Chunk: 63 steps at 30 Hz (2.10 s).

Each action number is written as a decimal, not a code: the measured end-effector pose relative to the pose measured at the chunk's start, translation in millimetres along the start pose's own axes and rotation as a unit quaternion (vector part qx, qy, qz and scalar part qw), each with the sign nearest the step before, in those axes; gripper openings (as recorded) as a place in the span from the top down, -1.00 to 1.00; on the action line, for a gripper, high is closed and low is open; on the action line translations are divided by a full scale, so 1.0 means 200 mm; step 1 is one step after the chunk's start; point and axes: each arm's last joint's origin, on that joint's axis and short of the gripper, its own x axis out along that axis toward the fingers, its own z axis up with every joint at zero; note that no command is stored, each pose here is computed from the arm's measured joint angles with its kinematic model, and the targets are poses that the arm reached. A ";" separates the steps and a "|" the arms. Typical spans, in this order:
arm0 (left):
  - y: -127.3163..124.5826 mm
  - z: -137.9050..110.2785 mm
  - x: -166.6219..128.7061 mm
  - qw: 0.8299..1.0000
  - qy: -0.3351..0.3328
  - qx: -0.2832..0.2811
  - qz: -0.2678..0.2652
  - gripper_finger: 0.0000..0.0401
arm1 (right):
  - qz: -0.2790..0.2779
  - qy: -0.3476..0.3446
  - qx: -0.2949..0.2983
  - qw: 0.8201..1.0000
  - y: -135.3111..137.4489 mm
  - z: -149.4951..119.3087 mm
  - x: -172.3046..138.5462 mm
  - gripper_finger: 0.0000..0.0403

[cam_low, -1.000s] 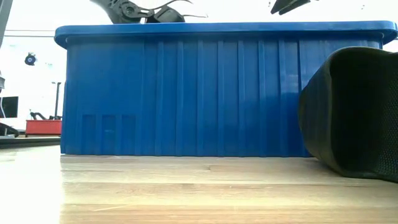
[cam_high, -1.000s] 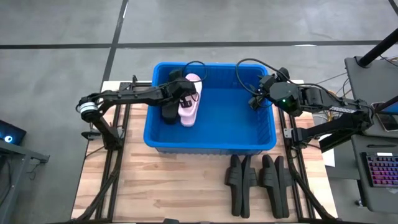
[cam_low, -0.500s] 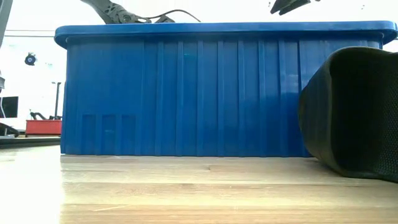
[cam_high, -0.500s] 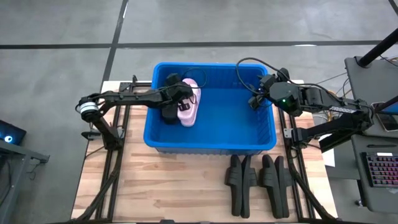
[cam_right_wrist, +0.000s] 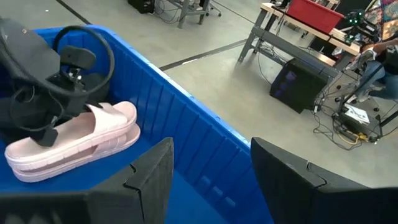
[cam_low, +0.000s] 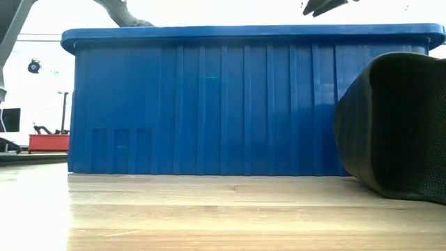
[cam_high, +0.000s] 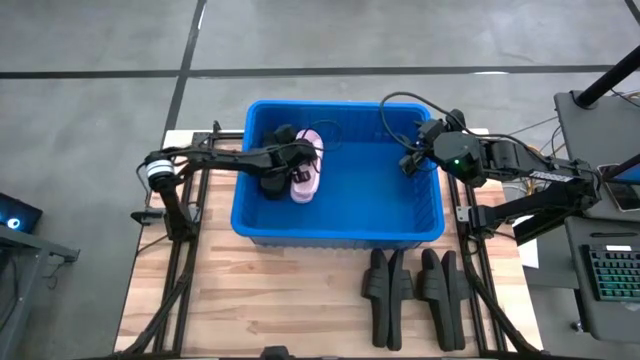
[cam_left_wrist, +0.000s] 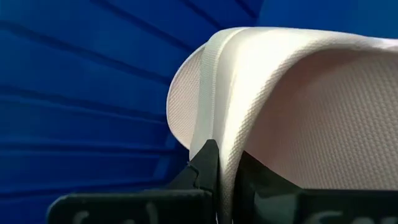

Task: Pick and place slides into bin
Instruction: Put the pink slipper into the blue container, then put the black slipper into the blue container

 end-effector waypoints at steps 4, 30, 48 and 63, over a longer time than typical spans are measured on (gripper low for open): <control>0.03 0.01 -0.02 1.000 -0.003 0.014 0.008 1.00 | 0.000 0.000 0.011 1.000 0.00 0.00 0.00 -0.02; 0.08 0.03 -0.08 0.993 -0.040 0.107 -0.038 0.47 | 0.000 -0.001 0.017 1.000 0.00 0.00 0.00 -0.02; 0.14 0.03 -0.21 0.980 0.008 0.161 -0.113 -0.76 | 0.000 -0.001 0.018 1.000 0.00 0.00 0.00 -0.02; 0.39 0.24 -0.79 0.936 -0.207 -0.068 -0.276 -0.76 | 0.001 0.000 0.021 1.000 0.00 0.00 0.00 -0.02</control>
